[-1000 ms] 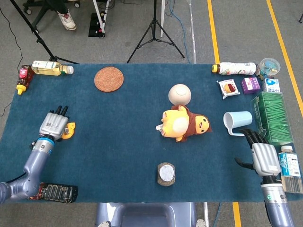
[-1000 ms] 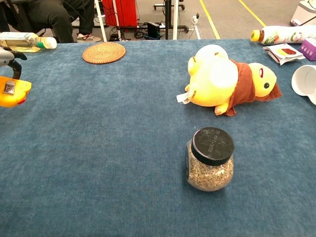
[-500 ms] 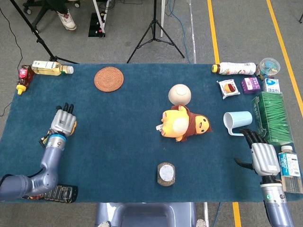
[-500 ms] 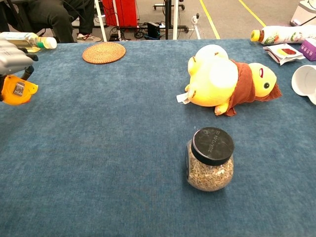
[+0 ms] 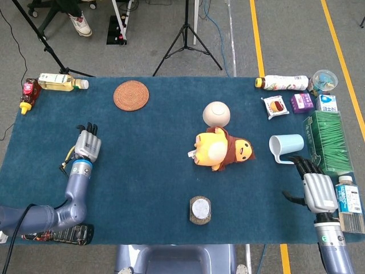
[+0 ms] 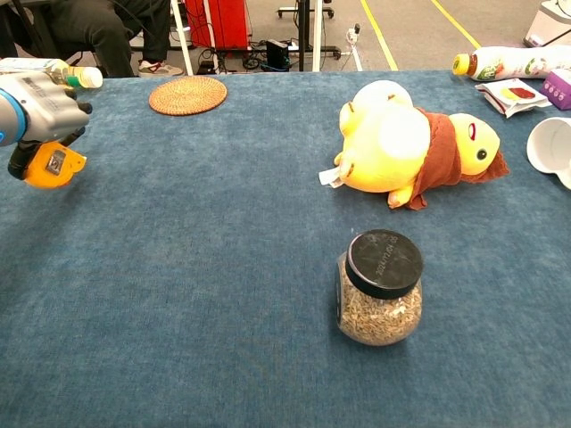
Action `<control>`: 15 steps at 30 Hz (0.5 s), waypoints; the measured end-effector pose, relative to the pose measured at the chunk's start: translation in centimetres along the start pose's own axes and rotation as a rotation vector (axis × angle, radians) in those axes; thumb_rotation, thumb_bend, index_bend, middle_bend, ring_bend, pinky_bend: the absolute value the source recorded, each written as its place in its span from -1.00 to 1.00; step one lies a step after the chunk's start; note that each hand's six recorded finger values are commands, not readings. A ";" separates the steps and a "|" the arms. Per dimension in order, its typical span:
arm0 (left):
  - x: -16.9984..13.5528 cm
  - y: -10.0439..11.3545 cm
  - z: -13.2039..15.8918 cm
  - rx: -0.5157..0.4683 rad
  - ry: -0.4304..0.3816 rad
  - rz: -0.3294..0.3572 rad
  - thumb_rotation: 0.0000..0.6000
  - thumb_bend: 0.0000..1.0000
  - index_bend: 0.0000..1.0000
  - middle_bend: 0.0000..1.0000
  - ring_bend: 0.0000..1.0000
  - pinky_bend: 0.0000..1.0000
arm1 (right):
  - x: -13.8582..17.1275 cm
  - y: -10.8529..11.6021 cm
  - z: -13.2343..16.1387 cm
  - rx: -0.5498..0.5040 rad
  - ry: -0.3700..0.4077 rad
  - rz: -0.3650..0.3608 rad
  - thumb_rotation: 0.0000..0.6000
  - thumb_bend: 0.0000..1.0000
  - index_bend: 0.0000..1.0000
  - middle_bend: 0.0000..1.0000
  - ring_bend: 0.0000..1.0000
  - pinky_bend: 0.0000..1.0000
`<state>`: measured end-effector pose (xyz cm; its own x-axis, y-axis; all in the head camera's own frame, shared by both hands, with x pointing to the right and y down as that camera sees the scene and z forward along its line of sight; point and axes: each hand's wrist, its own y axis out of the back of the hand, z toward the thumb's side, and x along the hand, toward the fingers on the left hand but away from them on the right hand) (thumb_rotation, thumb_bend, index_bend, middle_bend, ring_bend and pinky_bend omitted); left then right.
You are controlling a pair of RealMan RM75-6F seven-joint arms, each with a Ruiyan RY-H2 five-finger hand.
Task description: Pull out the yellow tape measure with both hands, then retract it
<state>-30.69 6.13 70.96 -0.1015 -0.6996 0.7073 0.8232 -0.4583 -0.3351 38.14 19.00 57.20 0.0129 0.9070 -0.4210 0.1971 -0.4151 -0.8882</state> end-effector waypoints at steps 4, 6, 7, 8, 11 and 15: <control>0.3 1.2 0.7 0.019 0.006 0.011 1.00 -0.48 -0.61 -1.00 -1.00 -0.66 | 0.2 0.1 -0.1 -0.002 -0.003 -0.003 1.00 -0.60 -0.65 -0.65 -0.63 -0.55; 0.4 1.6 0.9 0.017 0.007 0.009 1.00 -0.51 -0.68 -1.00 -1.00 -0.66 | 0.2 0.2 -0.2 -0.004 -0.004 -0.004 1.00 -0.60 -0.65 -0.65 -0.63 -0.55; 0.4 1.8 1.1 0.016 0.004 0.007 1.00 -0.52 -0.72 -1.00 -1.00 -0.67 | 0.3 0.2 -0.2 -0.005 -0.005 -0.006 1.00 -0.60 -0.65 -0.65 -0.63 -0.55; 0.5 2.2 1.3 0.016 0.000 0.009 1.00 -0.53 -0.74 -1.00 -1.00 -0.67 | 0.3 0.2 -0.2 -0.006 -0.005 -0.006 1.00 -0.60 -0.65 -0.65 -0.63 -0.55; 0.5 3.1 2.0 0.021 -0.012 0.021 1.00 -0.58 -0.84 -1.00 -1.00 -0.68 | 0.5 0.3 -0.3 -0.008 -0.008 -0.009 1.00 -0.60 -0.65 -0.65 -0.63 -0.55; 0.7 3.9 2.5 0.025 -0.020 0.029 1.00 -0.60 -0.96 -1.00 -1.00 -0.68 | 0.6 0.4 -0.3 -0.012 -0.006 -0.011 1.00 -0.60 -0.65 -0.65 -0.63 -0.55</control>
<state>-26.17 5.24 71.74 -0.0664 -0.7014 0.7097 0.8394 -0.4238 -0.3403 38.55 19.41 56.71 0.0052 0.9110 -0.4123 0.2090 -0.4042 -0.8905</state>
